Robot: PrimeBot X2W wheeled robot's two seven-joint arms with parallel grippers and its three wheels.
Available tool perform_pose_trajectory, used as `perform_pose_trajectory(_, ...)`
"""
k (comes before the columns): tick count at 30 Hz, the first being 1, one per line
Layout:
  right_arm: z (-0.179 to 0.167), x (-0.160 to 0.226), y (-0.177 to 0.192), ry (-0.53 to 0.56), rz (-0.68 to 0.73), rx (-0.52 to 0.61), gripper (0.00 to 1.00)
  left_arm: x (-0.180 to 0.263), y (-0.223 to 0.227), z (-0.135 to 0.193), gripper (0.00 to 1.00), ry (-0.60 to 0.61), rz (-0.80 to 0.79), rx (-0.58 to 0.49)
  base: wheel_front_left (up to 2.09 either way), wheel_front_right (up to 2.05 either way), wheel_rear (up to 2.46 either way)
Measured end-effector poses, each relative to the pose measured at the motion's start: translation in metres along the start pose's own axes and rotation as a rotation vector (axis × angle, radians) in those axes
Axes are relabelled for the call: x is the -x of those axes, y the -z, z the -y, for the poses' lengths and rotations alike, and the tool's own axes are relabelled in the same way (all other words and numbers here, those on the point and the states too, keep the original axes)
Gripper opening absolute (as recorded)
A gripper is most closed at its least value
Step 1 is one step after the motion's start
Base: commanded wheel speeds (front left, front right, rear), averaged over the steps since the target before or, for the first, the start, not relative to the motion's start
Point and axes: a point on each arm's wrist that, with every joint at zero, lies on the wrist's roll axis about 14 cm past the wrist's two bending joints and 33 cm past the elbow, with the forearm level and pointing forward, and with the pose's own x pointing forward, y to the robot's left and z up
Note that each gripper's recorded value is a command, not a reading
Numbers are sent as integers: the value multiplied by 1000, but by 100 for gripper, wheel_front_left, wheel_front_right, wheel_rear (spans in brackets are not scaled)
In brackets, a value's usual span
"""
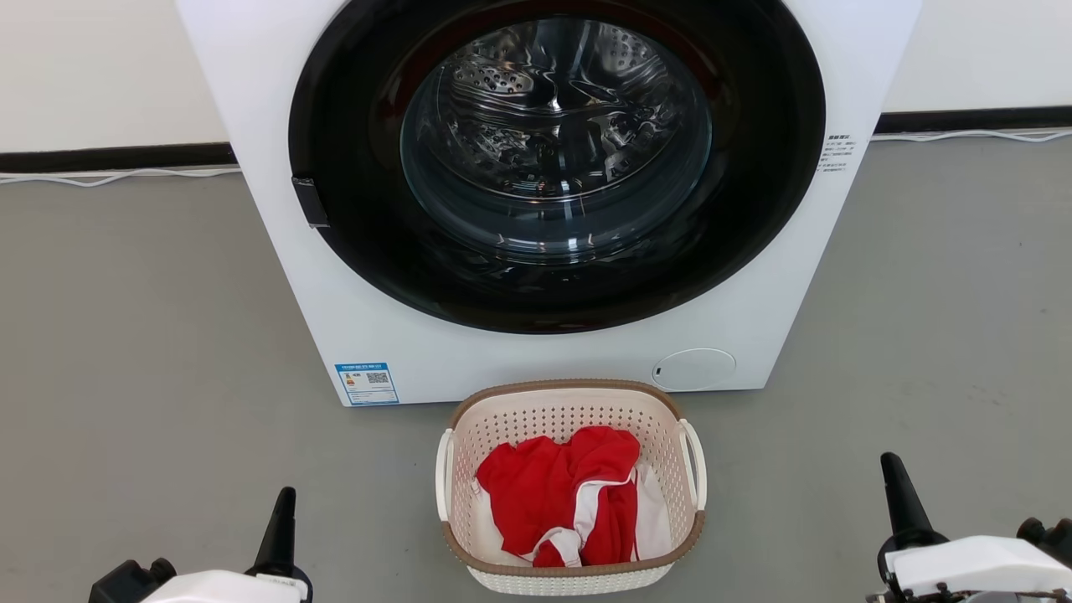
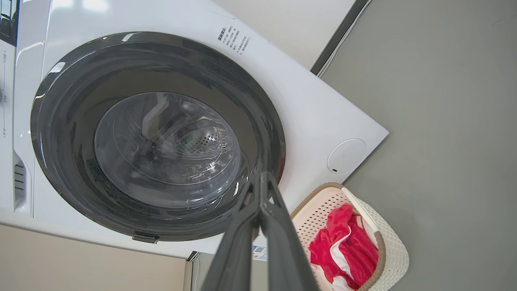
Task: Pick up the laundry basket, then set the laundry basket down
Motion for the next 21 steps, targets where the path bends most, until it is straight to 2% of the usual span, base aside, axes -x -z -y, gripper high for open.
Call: perform_pose_trajectory(21,-12,-5,0,-31,-11,-272,0,-6,-7,22,0,74,-12,220,0,0,0)
